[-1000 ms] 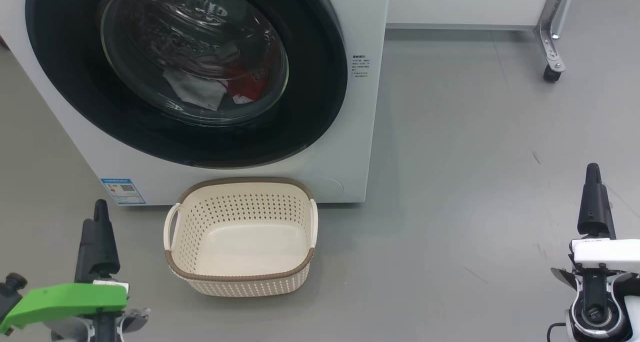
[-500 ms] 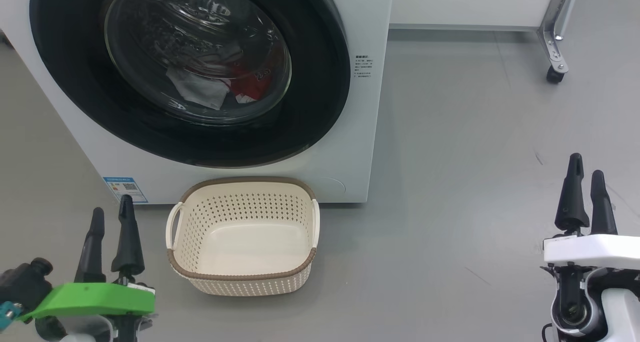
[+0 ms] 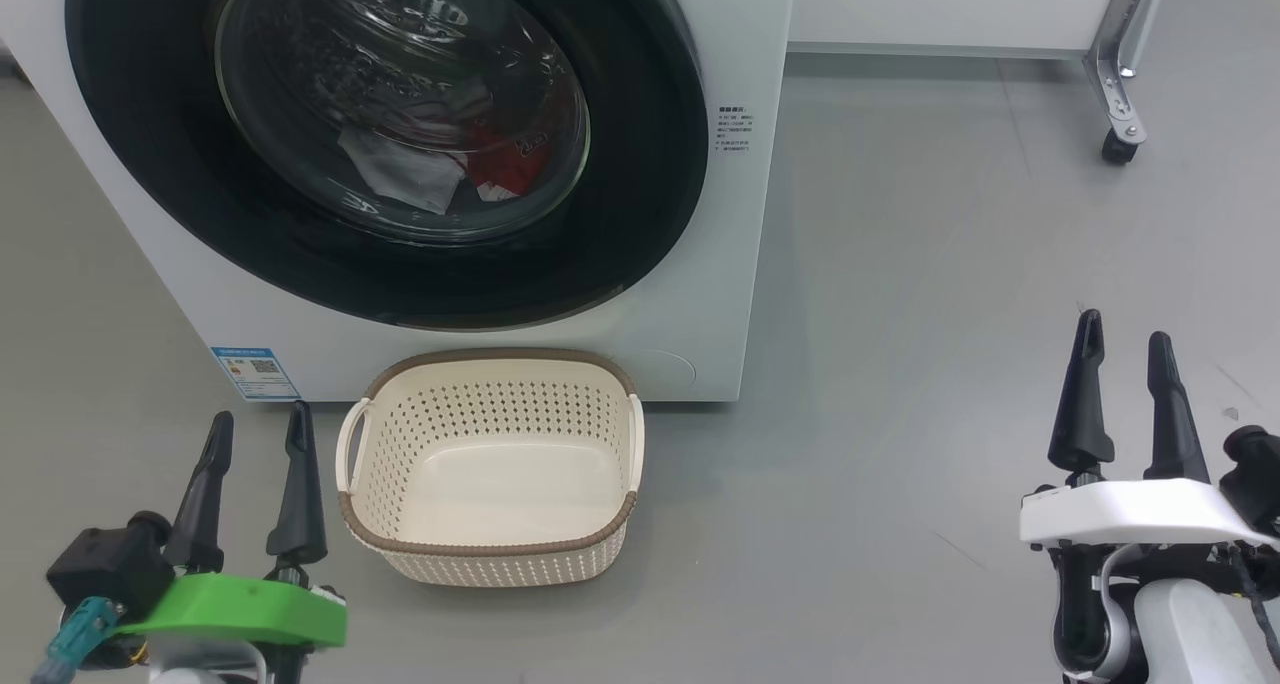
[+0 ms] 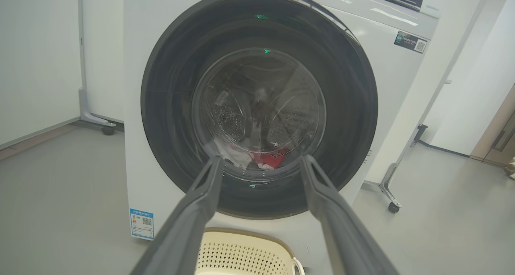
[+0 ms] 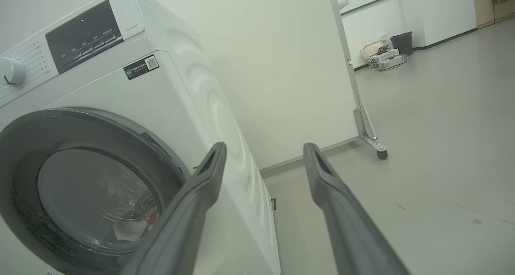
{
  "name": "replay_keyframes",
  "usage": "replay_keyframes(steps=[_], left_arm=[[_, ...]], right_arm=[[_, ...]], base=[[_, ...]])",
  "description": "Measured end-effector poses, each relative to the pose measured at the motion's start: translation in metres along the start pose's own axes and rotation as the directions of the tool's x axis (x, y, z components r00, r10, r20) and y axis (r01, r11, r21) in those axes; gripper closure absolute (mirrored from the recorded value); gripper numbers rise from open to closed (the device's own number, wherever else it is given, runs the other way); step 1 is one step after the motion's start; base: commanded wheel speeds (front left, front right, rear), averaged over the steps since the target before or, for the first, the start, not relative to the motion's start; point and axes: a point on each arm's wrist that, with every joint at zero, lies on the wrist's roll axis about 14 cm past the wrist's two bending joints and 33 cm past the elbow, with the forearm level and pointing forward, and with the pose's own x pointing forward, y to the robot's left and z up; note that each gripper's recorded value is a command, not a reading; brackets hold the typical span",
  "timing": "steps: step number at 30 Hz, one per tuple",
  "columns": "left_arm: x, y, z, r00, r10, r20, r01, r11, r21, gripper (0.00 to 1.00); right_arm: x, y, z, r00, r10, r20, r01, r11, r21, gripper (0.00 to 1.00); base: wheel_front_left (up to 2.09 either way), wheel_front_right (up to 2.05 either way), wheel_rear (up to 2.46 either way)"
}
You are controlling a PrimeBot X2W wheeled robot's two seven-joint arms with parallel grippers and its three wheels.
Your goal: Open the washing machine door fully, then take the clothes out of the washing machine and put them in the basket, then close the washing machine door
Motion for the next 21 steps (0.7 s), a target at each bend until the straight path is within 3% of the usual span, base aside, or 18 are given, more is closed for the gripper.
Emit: replay_keyframes(steps=[9,21], left_arm=[[-0.001,-0.006,-0.008,0.999,-0.037,-0.022,0.040,0.986,0.164,0.00],[-0.003,0.002,-0.018,0.999,-0.006,-0.051,0.014,0.985,0.170,0.00]], right_arm=[[-0.011,-0.001,-0.028,0.997,-0.009,-0.073,-0.001,0.991,-0.136,0.00],[-0.024,-0.023,-0.059,0.982,-0.081,-0.171,0.052,0.984,-0.170,0.00]], base=[[0.00,0.00,0.00],[0.00,0.00,0.00]])
